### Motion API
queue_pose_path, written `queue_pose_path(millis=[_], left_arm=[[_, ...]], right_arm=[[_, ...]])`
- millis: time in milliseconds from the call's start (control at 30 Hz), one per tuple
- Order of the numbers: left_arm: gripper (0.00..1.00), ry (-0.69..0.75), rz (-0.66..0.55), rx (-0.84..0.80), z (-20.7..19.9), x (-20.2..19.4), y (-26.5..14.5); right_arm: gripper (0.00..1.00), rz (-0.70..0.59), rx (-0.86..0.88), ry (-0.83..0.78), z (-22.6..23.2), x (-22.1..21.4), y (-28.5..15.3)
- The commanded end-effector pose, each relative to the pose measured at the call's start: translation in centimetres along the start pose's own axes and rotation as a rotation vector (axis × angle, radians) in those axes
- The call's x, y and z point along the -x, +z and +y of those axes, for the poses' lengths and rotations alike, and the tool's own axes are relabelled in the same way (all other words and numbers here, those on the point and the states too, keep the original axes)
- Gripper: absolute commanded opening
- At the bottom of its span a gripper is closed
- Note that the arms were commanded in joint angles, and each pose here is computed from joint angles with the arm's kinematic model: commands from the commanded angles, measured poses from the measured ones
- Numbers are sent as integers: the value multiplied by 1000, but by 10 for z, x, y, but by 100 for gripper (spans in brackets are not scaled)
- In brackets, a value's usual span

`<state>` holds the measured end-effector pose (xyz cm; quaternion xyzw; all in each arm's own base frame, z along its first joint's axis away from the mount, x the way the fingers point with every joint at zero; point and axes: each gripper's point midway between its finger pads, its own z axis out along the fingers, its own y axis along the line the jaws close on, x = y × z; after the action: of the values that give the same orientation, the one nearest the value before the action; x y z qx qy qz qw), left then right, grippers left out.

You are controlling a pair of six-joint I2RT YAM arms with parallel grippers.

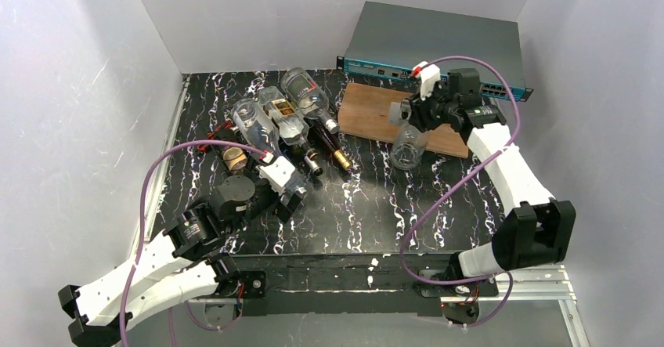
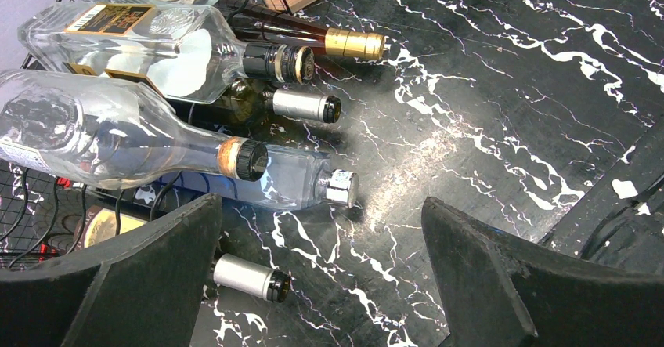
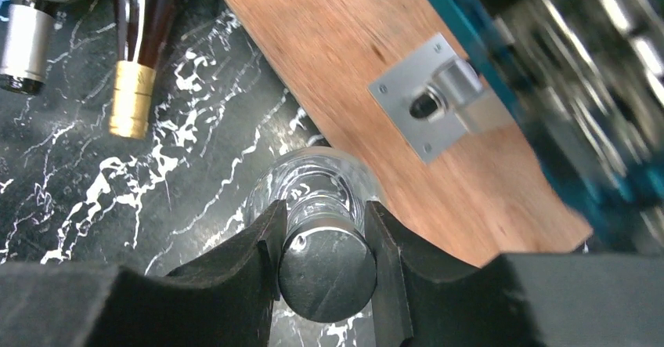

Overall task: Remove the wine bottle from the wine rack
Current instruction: Move the wine bottle to the center of the board.

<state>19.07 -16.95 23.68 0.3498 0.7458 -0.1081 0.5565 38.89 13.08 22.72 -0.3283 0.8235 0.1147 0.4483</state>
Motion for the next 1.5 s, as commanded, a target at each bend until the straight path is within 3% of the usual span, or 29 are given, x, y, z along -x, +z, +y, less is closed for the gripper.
queue_pose_path(millis=[0,333,667,933,1467], left_arm=[[98,-12,-12,0,1,2,-2],[98,-17,-13,3,2,0,-4],[98,-32,26,7,3,-16,-4],[98,-73,0,10,7,-14,-8],[98,-121,-3,0,6,-12,-5]], right_arm=[[17,-135,-183,-60,-46,31,-39],[20,-141,-222,-23,-61,17,-55],[40,-142,-204,2,-60,10,-53],[44,-152,-193,16,-59,10,-55],[85,-206,-115,-2,-44,26,-73]])
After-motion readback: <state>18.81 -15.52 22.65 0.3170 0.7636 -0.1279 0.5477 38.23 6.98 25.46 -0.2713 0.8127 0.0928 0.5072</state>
